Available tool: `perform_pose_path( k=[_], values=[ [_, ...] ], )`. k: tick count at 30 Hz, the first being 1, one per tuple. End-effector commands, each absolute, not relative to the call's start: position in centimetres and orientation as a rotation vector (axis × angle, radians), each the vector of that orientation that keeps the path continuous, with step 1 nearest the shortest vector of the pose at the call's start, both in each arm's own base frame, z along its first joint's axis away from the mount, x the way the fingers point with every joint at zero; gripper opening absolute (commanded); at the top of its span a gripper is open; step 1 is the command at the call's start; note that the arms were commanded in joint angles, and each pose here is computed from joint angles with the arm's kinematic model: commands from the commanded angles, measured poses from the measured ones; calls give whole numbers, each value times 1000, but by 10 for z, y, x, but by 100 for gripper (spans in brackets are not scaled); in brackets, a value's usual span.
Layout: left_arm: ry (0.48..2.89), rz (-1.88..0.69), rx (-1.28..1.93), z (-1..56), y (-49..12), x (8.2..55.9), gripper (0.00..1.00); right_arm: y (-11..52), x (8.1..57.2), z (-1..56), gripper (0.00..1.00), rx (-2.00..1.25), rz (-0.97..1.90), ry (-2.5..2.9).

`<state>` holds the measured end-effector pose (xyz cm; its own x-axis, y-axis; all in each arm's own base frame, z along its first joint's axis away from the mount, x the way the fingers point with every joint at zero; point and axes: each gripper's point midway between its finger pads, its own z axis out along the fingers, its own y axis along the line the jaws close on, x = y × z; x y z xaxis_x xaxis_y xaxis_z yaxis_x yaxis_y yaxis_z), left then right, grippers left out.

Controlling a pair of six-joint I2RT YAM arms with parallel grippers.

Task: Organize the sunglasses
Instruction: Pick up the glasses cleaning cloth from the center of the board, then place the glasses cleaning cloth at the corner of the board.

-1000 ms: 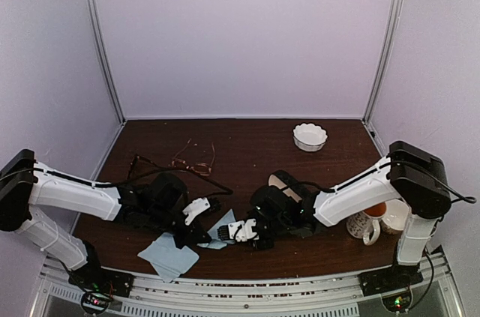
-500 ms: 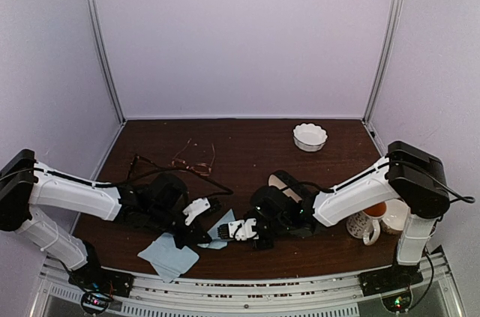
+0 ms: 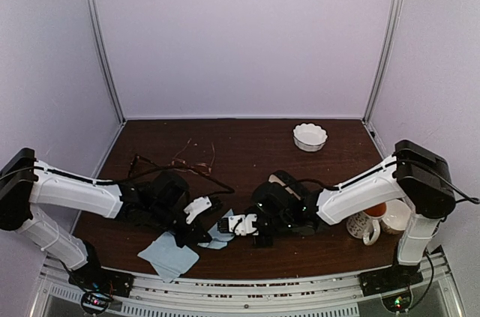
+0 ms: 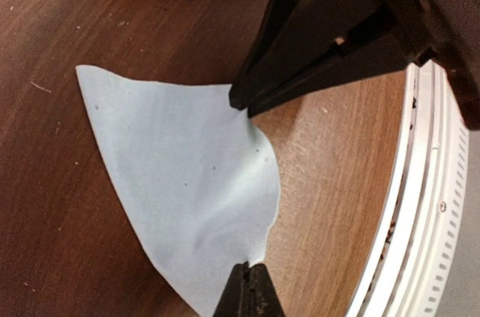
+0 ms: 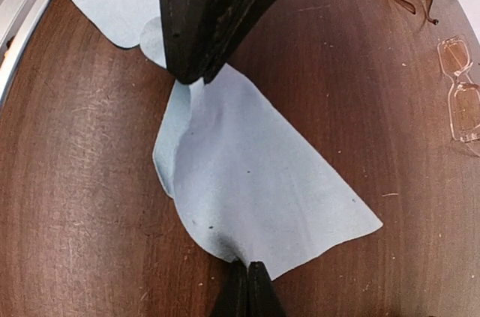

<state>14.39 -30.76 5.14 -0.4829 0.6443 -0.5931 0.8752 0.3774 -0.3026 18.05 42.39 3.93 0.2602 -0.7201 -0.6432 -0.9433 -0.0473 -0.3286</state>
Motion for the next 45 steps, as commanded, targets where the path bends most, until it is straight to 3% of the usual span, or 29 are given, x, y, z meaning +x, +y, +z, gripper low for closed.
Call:
perform_pose_path(
  k=[1, 30, 45],
  values=[
    [2236, -828, 1268, 74, -314, 158, 0, 424, 191, 73, 0, -1725, 384, 1506],
    [2131, -536, 1258, 166, -309, 259, 0, 420, 261, 167, 0, -1539, 248, 1450],
    [2272, -771, 1293, 101, -326, 202, 0, 397, 197, 107, 0, -1668, 450, 1548]
  ],
)
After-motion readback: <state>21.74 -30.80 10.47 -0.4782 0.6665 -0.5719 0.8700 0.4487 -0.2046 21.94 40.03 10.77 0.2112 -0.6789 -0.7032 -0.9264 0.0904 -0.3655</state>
